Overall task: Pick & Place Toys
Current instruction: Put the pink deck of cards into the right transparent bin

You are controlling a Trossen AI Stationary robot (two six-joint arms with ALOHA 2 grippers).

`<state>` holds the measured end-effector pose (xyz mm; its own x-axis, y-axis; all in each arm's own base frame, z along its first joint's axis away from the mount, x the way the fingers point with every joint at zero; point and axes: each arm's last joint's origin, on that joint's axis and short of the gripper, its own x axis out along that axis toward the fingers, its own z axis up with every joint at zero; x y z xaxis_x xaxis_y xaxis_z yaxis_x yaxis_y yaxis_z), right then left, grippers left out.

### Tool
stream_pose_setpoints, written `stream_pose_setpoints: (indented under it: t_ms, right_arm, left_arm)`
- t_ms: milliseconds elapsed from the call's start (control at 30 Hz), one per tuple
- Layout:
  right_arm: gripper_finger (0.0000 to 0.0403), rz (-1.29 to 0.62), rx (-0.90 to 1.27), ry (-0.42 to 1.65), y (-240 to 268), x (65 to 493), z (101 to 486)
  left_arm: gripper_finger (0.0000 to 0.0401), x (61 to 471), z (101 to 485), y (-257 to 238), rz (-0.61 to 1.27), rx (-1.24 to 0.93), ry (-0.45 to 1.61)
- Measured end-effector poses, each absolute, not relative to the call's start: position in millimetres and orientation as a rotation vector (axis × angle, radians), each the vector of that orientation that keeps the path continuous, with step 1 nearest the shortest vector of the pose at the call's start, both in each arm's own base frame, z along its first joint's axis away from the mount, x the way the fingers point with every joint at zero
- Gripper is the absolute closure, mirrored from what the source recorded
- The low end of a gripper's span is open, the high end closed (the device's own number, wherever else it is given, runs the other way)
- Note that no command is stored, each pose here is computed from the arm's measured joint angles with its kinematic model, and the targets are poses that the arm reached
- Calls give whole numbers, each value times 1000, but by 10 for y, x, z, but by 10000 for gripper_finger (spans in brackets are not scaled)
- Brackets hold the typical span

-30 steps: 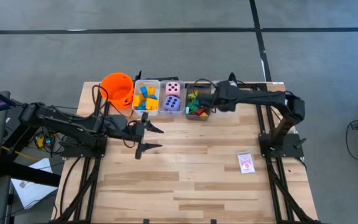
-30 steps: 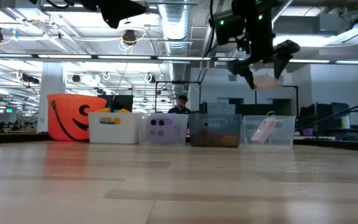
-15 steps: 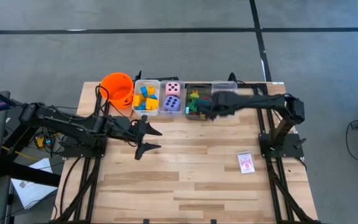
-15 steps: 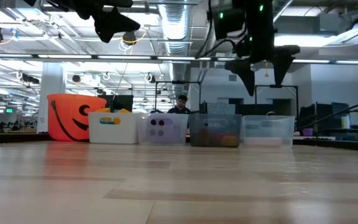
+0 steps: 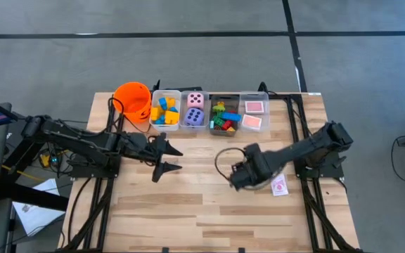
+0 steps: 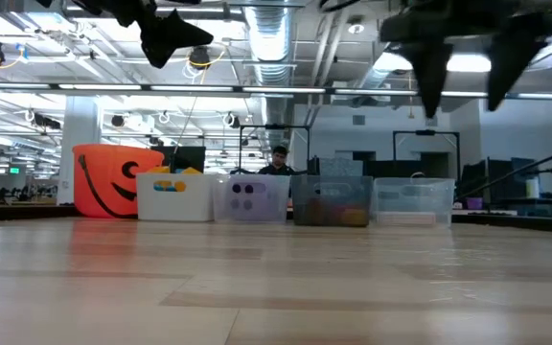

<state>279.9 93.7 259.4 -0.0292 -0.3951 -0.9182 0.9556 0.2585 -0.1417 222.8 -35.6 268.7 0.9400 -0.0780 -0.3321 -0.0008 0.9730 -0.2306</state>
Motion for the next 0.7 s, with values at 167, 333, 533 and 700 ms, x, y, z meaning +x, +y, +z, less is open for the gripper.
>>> stream_pose_setpoints:
  t_ms: [167,333,533,700]
  right_arm:
    - [19,-1333,705,1043,1268,2553,2616]
    - [19,-1376,774,1040,1519,2375,2542]
    - [19,-1501,795,1165,1682,2095,2269]
    - [19,-1509,768,1201,1756,1933,2057]
  left_arm:
    - [151,2214,2687,-434,-74,-226,350]
    - [151,2203,2692,-495,-102,-220,349]
    - [151,2202,2698,-508,-110,-215,343]
    - [151,2203,2698,-507,-110,-214,342]
